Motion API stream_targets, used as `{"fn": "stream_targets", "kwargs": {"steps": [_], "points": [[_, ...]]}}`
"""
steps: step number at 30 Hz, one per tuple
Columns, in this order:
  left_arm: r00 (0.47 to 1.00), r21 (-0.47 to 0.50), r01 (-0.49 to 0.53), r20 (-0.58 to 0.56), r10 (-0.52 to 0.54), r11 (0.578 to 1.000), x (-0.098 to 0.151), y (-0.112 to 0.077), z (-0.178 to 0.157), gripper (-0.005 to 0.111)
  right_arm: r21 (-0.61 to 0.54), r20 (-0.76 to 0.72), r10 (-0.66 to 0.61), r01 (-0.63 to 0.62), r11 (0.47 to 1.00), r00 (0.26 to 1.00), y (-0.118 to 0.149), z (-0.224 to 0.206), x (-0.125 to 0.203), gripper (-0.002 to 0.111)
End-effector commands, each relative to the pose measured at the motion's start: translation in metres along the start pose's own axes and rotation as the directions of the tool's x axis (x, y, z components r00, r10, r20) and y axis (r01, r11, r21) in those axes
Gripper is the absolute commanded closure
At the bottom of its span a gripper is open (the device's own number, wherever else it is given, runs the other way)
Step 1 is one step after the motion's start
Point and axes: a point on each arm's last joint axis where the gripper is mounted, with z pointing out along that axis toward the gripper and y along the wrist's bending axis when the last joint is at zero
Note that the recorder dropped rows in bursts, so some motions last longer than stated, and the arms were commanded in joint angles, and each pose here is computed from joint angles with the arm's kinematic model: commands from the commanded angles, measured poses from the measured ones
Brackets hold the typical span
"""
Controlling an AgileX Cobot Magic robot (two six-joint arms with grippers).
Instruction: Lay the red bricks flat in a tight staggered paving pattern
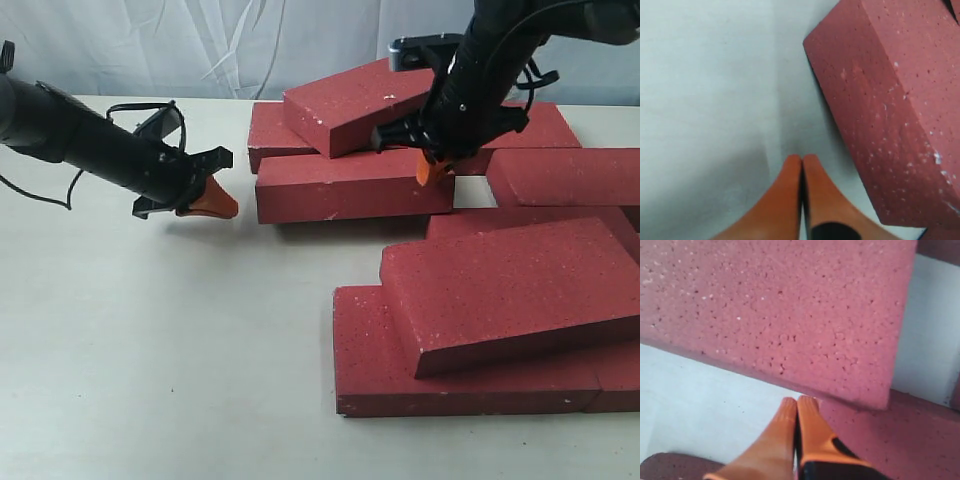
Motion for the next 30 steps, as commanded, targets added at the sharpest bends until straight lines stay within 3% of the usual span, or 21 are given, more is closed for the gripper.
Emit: {"fn": "stream_targets", "kwargs": {"steps": [1,5,18,30], "points": [[1.000,0.022,-0.005,-0.011,0.005,1.000,0.000,-0.006,-0.003,0.107,-0.068,-0.026,-0.018,0.016,0.998,1.000,0.008,0.015,0.000,0.109],[1.000,0.025,-0.005,-0.014,0.005,1.000,0.000,-0.006,-0.003,0.107,-0.125,-0.032,-0.052,0.047,0.991,0.998,0.019,0.023,0.000,0.109],[1.000,0.031,-0.003,-0.018,0.004,1.000,0.000,-0.006,-0.003,0.107,-0.117,0.060,-0.016,0.023,0.993,0.998,0.022,0.042,-0.011,0.109],[1.000,0.039,0.002,-0.020,-0.001,0.999,0.000,-0.007,-0.003,0.107,-0.111,0.010,-0.015,0.016,0.994,1.000,0.019,0.063,-0.008,0.109]]}}
